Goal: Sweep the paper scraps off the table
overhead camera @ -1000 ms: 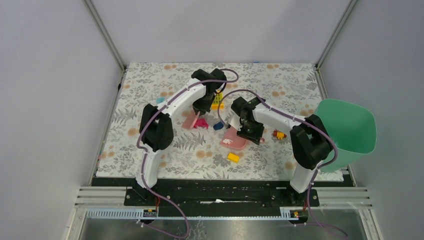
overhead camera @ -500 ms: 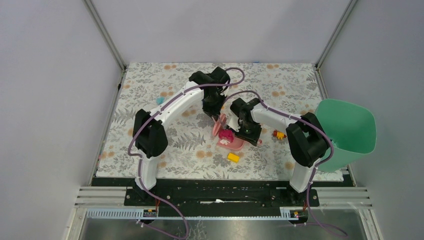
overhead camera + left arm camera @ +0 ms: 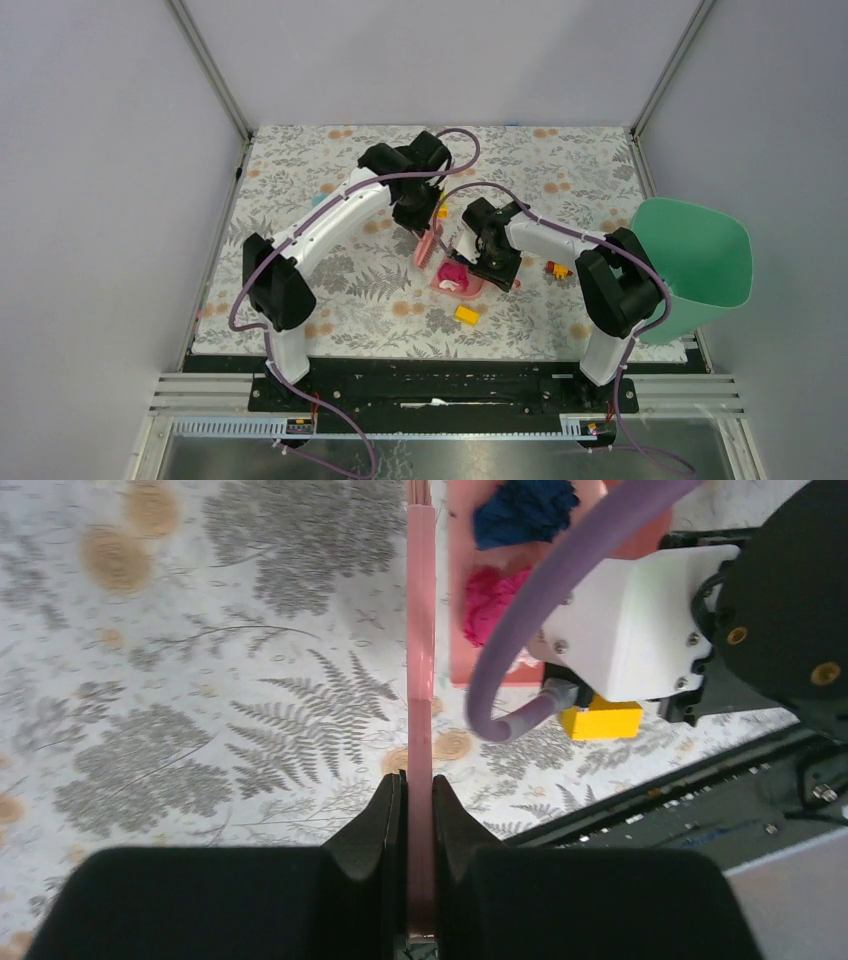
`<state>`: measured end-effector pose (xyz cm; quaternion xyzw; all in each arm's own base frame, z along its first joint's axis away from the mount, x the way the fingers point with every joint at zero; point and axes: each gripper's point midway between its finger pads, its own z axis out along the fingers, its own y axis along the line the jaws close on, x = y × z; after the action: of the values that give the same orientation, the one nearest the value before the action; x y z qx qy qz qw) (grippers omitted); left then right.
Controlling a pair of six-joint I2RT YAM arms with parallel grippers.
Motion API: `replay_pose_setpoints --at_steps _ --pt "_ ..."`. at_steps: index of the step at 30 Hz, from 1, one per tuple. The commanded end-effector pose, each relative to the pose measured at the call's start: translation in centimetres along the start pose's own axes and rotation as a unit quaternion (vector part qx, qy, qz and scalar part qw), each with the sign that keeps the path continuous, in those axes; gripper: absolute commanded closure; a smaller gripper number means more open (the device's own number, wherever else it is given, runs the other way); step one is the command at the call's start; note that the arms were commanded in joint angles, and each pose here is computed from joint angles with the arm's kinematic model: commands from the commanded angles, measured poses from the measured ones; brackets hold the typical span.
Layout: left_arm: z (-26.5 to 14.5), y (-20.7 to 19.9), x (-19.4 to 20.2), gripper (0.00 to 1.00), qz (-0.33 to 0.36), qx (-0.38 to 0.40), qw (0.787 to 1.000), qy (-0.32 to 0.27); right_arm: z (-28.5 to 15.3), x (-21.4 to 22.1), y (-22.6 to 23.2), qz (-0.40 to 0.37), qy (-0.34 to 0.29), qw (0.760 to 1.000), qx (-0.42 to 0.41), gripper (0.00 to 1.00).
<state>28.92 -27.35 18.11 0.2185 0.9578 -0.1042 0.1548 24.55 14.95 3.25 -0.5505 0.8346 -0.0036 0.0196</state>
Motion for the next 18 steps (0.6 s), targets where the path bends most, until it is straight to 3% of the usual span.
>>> replay_pose_setpoints --at_steps 1,5,10,18 --pt "-4.2 4.2 -2.5 1.00 -0.011 -0.106 0.991 -0.084 -0.4 -0.3 -0.1 0.015 -0.006 1.000 0.000 1.00" --pt "-5.4 9.2 -3.5 1.00 -0.016 -0.220 0.971 -0.093 -0.5 -1.3 0.4 0.022 -0.015 0.999 -0.022 1.00" --pt "-5.8 16.2 -3.9 1.00 0.014 -0.419 0.906 -0.068 -0.4 -2.0 1.3 0.016 -0.017 0.999 -0.032 1.00" --pt "-3.8 25.7 -5.9 1.00 0.040 -0.574 0.817 -0.035 -0.6 -2.1 2.4 0.012 -0.022 0.999 -0.039 1.00"
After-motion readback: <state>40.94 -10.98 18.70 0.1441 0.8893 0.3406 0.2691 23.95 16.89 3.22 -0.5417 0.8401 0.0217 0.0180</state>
